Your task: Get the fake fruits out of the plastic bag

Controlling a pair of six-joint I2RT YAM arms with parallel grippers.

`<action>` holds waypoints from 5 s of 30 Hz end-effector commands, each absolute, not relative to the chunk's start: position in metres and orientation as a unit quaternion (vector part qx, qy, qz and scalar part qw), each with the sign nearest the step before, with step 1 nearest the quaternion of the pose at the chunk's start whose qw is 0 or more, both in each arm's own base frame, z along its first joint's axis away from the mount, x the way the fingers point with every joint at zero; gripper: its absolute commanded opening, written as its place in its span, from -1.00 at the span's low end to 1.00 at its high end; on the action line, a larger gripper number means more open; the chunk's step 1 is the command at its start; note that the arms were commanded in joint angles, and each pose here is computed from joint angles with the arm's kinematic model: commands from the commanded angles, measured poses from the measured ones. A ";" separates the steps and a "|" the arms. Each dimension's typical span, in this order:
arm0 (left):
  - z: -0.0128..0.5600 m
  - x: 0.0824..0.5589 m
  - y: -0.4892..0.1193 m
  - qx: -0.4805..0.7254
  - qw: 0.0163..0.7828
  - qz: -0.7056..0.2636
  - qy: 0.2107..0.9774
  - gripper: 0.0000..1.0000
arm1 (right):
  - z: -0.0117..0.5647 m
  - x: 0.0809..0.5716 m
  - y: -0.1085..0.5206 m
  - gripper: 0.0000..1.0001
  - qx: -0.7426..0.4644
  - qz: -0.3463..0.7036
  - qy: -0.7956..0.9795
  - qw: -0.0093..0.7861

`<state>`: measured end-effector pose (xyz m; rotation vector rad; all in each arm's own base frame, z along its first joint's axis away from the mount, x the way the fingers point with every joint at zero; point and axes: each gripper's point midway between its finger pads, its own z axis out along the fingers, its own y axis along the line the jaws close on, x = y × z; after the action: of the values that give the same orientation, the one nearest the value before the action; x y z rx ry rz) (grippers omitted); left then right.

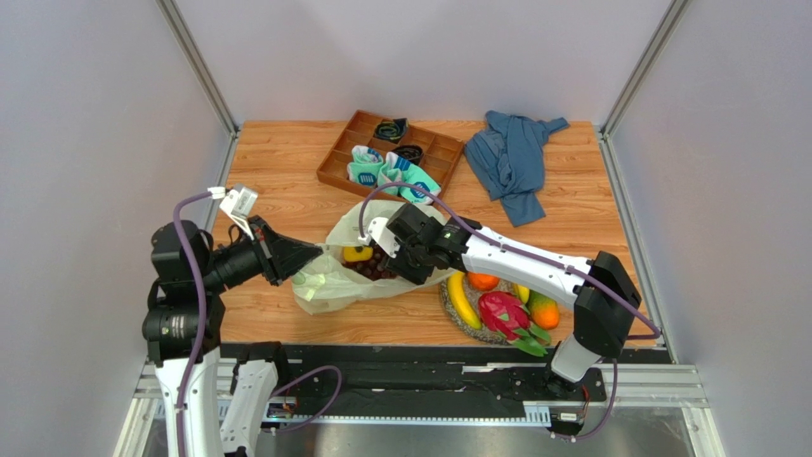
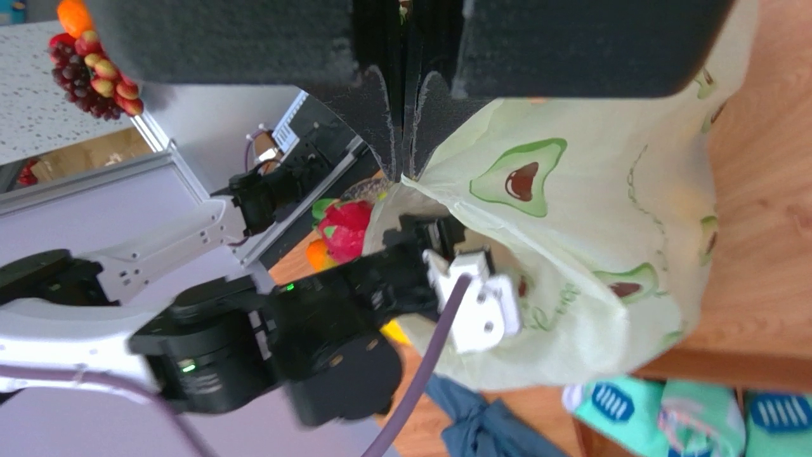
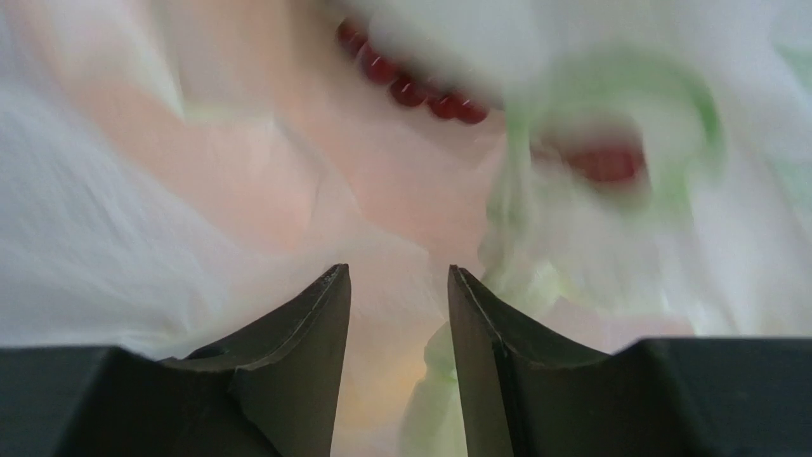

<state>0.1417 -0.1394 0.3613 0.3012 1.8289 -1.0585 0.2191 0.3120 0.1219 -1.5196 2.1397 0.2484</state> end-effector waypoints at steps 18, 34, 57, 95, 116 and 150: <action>0.243 0.159 -0.058 -0.014 0.420 -0.189 0.888 -1.00 | 0.134 0.197 0.452 0.80 -0.580 0.209 0.741 0.265; 0.240 0.145 -0.081 0.042 0.390 -0.248 0.886 -1.00 | 0.141 0.272 0.494 0.92 -0.476 0.109 0.780 0.391; 0.241 0.139 -0.091 0.062 0.389 -0.275 0.877 -1.00 | 0.073 0.302 0.541 0.80 -0.489 0.083 0.775 0.393; 0.323 0.124 -0.118 0.153 0.449 -0.338 0.813 -1.00 | 0.124 0.207 0.484 -0.33 -0.625 0.209 0.712 0.241; 0.283 0.142 -0.098 0.108 0.446 -0.286 0.841 -1.00 | 0.064 0.169 0.461 1.00 -0.681 0.216 0.688 0.129; 0.275 0.206 -0.091 0.072 0.442 -0.301 0.842 -1.00 | 0.289 0.179 0.406 -0.41 -0.610 0.435 0.632 0.200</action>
<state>0.1870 -0.0936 0.2634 0.1789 2.1403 -0.7597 0.2067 0.4164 0.2669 -1.7028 1.7720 1.0654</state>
